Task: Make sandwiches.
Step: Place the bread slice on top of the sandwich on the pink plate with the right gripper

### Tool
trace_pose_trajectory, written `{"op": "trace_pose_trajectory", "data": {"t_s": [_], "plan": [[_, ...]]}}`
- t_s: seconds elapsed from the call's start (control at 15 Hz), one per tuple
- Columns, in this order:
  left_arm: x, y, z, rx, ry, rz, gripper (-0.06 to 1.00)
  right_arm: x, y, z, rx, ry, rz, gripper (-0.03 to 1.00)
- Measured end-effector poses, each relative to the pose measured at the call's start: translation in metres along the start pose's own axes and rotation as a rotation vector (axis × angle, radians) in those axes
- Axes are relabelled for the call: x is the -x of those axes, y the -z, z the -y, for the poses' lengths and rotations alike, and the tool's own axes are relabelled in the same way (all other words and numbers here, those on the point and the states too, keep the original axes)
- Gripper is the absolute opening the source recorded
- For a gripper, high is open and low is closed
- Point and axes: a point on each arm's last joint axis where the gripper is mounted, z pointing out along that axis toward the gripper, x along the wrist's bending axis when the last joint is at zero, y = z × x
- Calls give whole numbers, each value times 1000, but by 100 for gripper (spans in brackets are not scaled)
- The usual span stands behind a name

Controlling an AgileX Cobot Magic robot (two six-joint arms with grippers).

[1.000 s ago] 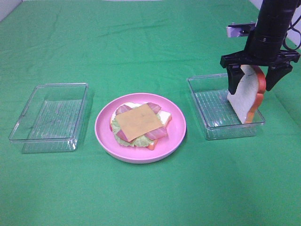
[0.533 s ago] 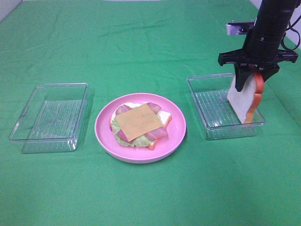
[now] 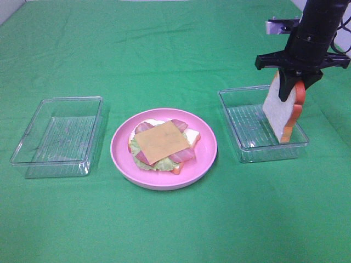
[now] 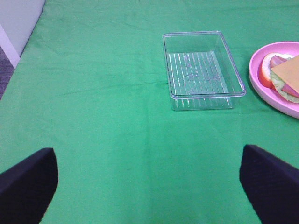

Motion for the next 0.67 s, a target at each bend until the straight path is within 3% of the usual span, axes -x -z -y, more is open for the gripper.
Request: {"op": "trace_pose_trajectory", "data": {"t_s": [0.2, 0.4, 0.67], "plan": [[0, 0, 0, 0, 0, 0, 99, -3, 43, 4, 91, -6, -34, 22], [0, 0, 0, 0, 0, 0, 99, -17, 85, 10, 194, 22, -197, 22], [0, 0, 0, 0, 0, 0, 99, -45, 97, 12, 220, 83, -408, 22]]}}
